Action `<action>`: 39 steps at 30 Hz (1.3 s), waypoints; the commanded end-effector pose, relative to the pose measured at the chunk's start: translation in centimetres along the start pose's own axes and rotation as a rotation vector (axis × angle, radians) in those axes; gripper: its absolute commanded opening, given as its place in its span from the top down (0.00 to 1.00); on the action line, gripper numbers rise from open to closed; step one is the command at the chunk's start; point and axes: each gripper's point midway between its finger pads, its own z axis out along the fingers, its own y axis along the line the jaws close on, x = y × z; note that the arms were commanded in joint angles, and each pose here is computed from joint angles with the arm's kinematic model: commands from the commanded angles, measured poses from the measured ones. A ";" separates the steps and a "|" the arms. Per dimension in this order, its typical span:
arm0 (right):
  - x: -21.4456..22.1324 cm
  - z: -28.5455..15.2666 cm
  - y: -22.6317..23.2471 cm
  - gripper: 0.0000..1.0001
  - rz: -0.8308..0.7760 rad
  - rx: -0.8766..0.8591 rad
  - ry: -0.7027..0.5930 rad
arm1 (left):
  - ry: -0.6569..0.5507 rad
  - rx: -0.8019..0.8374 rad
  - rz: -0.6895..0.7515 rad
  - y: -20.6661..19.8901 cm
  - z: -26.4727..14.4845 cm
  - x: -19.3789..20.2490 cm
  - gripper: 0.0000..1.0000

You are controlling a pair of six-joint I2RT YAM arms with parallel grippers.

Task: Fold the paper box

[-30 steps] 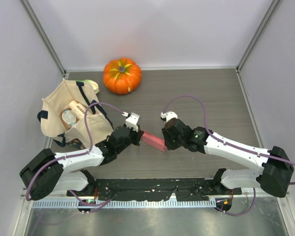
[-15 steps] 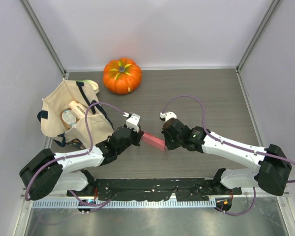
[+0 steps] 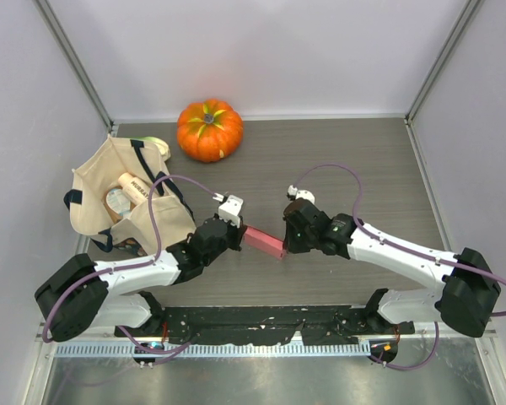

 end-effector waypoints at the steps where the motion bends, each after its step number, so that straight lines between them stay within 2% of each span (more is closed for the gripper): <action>1: -2.4 -0.1 1.2 0.99 0.212 -0.056 -0.052 | 0.052 0.018 0.025 -0.7 0.0 1.3 1.00; 6: -2.9 -0.1 0.7 0.99 0.295 -0.064 -0.062 | 0.052 0.024 0.026 -0.9 0.0 1.3 1.00; 12: -2.7 0.4 0.7 0.99 0.315 -0.067 -0.052 | 0.049 0.025 0.028 -0.9 0.0 1.2 1.00; 26: -0.8 1.1 -3.1 0.99 0.130 0.097 -0.042 | 0.046 0.010 0.023 -0.7 0.0 1.3 1.00; 39: 0.7 2.0 -2.8 0.99 0.065 0.165 -0.116 | 0.035 -0.008 -0.001 -0.1 -0.5 1.8 1.00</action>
